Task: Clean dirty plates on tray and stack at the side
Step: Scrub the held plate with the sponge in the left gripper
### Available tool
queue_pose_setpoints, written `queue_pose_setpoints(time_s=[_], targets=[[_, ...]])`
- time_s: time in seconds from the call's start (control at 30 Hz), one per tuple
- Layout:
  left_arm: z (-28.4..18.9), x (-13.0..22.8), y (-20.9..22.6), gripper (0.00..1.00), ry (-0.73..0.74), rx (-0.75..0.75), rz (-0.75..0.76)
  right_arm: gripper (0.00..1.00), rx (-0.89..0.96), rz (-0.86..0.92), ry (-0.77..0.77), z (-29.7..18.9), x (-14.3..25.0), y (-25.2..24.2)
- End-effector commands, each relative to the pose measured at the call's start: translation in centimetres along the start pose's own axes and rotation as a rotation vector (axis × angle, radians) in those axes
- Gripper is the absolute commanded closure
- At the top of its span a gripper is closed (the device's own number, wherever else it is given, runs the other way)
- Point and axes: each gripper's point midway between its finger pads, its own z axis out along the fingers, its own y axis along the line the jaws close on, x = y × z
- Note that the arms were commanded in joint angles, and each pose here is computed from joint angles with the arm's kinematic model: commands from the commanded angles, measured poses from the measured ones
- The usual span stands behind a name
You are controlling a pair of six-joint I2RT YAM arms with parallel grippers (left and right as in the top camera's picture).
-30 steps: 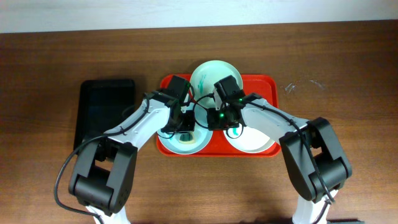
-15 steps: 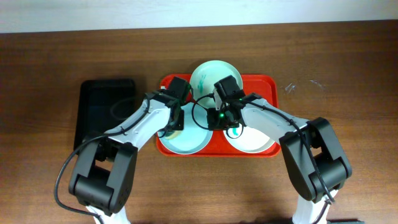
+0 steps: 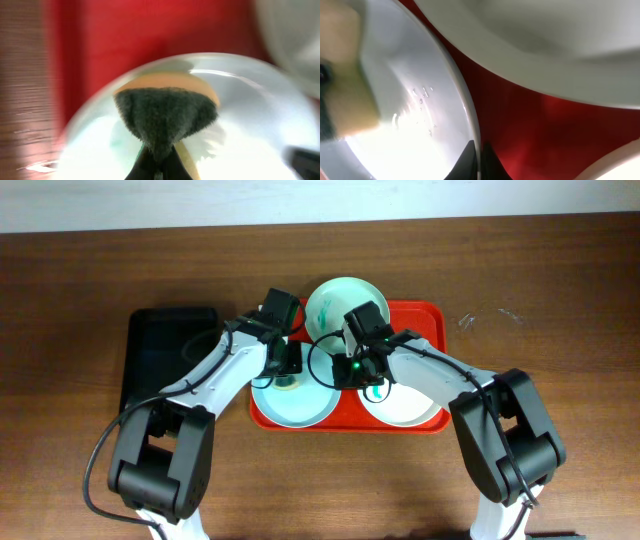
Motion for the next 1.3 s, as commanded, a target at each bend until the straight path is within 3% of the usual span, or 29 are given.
queue_pose_setpoints(time_s=[0.0, 0.1, 0.23, 0.43, 0.5, 0.67, 0.87, 1.1, 1.27], targets=[[1.1, 1.0, -2.9, 1.00, 0.085, 0.168, -0.016, 0.96, 0.000, -0.017, 0.017, 0.5, 0.4, 0.0], [2.5, 1.2, -1.7, 1.00, 0.095, 0.103, -0.018, 0.96, 0.000, -0.017, 0.017, 0.5, 0.4, 0.0], [3.4, 1.0, 2.4, 1.00, 0.058, -0.126, -0.010, 0.96, 0.002, -0.016, 0.020, 0.5, 0.5, -0.1], [-0.2, -0.2, 8.5, 1.00, -0.018, -0.468, 0.009, 0.96, 0.029, -0.014, 0.016, 0.5, 0.5, -0.6], [-1.4, -0.7, 9.4, 1.00, -0.038, -0.504, -0.001, 0.96, 0.040, -0.017, 0.018, 0.5, 0.5, -0.8], [-3.7, -2.0, 8.9, 1.00, -0.097, -0.469, -0.041, 0.96, 0.042, -0.038, 0.022, 0.5, 0.6, -0.8], [-7.4, -2.5, 4.1, 1.00, -0.116, -0.126, -0.107, 0.96, 0.046, -0.037, 0.022, 0.5, 0.6, -0.9], [-4.7, -0.9, 0.9, 1.00, -0.014, 0.058, -0.091, 0.96, 0.046, -0.037, 0.022, 0.5, 0.6, -0.9], [-1.4, 1.2, 0.2, 1.00, 0.101, 0.103, -0.097, 0.96, 0.046, -0.037, 0.022, 0.5, 0.6, -0.9]])
